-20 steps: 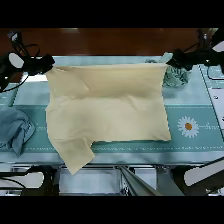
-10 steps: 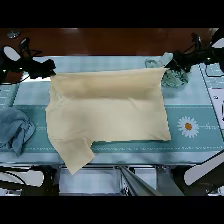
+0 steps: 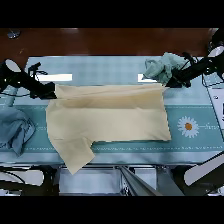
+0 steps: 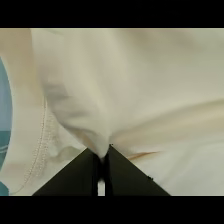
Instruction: Fold the shirts.
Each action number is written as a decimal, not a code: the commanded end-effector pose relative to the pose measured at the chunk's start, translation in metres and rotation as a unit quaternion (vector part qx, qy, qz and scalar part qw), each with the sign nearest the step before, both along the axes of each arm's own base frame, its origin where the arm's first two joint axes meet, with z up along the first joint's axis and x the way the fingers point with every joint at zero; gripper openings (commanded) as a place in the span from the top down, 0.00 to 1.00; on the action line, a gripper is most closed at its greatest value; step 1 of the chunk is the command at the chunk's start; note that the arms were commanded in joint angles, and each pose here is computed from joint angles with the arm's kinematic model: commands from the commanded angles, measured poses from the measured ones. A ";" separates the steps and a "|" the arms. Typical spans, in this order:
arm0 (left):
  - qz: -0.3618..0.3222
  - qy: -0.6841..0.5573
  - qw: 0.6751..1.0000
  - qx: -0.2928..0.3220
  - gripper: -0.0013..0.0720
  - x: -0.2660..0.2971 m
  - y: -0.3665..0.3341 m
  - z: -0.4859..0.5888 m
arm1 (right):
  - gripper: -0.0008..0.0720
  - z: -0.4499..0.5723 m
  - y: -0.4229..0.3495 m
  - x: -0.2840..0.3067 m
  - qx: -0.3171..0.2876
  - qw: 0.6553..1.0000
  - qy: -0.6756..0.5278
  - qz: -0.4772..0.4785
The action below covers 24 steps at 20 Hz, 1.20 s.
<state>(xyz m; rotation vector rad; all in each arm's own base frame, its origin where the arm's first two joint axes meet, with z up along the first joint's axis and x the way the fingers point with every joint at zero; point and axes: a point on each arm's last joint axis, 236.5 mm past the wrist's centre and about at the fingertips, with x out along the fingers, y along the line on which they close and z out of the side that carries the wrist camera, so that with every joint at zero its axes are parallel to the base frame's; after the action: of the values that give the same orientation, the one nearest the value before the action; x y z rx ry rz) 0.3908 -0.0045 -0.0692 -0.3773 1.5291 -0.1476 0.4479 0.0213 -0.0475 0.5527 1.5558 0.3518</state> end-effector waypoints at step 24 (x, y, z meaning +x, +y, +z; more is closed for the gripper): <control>0.081 0.040 0.996 -0.020 0.02 -0.093 0.050 0.039 | 0.12 0.039 -0.043 -0.036 -0.070 0.992 -0.059 -0.086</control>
<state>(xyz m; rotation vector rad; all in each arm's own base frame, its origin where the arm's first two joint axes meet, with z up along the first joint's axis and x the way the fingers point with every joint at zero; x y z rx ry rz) 0.3290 0.0246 -0.0426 -0.4690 1.6096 -0.0922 0.4133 -0.0019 -0.0280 0.5353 1.5593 0.2226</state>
